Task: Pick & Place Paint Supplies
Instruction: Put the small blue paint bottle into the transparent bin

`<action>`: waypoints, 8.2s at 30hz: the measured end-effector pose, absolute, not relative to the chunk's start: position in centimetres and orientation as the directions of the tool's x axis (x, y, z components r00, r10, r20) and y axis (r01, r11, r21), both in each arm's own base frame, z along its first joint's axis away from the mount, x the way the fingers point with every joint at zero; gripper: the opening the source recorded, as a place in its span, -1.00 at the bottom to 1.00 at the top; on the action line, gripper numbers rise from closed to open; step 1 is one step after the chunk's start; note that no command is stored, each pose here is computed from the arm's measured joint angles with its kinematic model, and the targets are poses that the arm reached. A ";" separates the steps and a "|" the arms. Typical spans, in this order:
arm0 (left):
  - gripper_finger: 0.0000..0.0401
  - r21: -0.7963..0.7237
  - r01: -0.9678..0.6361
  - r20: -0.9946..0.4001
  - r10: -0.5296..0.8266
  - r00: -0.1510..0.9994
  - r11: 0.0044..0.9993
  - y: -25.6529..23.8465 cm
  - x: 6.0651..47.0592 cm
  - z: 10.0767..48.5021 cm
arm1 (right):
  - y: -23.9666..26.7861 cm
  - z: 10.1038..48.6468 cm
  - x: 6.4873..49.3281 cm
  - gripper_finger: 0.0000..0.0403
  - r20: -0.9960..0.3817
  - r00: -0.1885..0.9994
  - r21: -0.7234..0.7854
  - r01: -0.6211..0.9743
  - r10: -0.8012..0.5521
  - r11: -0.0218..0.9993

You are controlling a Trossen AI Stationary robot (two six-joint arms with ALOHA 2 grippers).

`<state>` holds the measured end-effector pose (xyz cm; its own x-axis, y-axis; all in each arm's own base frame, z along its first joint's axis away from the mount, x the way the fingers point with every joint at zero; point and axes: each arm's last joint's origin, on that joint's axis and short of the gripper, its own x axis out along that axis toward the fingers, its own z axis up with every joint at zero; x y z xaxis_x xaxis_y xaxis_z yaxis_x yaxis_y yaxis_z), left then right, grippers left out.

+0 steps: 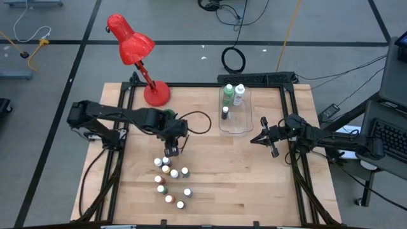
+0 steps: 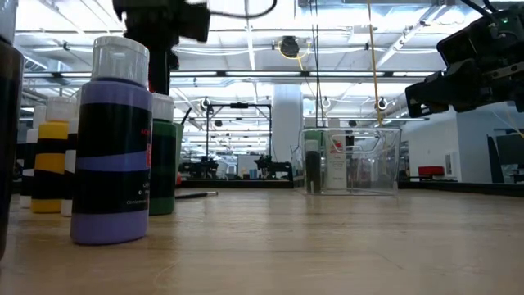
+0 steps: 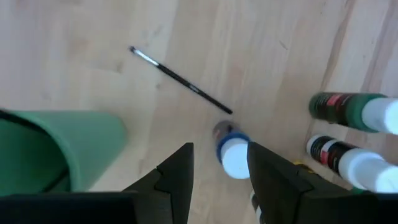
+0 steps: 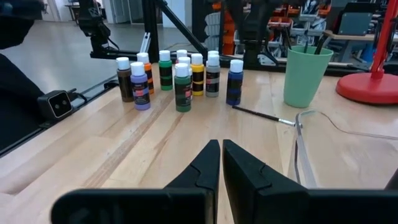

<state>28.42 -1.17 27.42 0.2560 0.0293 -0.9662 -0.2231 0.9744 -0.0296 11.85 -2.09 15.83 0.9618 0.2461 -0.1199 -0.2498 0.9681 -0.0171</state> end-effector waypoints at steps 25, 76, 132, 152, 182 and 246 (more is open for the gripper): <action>0.07 -0.049 -0.106 -0.980 -0.028 0.195 0.993 -3.0 27.9 25.0 | -2.3 15.7 11.9 -0.92 -0.131 0.976 -0.016 -0.178 0.174 0.984; -0.52 -0.031 -0.036 -0.993 -0.026 0.118 0.999 -3.0 29.0 22.9 | -2.3 15.7 12.0 -0.92 -0.135 0.977 -0.022 -0.173 0.168 0.985; -0.52 0.322 0.045 -0.805 0.248 0.539 0.946 12.8 50.9 24.0 | 0.1 17.1 12.2 -0.92 0.000 0.897 -0.296 -0.422 0.442 0.857; -0.27 0.366 0.098 -0.822 0.272 0.500 0.925 13.6 51.1 22.3 | 0.1 17.1 12.2 -0.92 -0.003 0.898 -0.295 -0.422 0.441 0.857; -0.24 0.270 -0.019 -0.770 0.228 0.596 0.963 15.7 51.3 22.9 | 0.1 16.9 12.3 -0.92 -0.020 0.897 -0.285 -0.428 0.441 0.858; -0.99 0.083 -0.327 -0.130 0.336 0.933 0.941 2.8 16.8 20.2 | -0.2 18.1 13.5 -0.92 0.105 0.968 -0.245 -0.198 0.230 0.949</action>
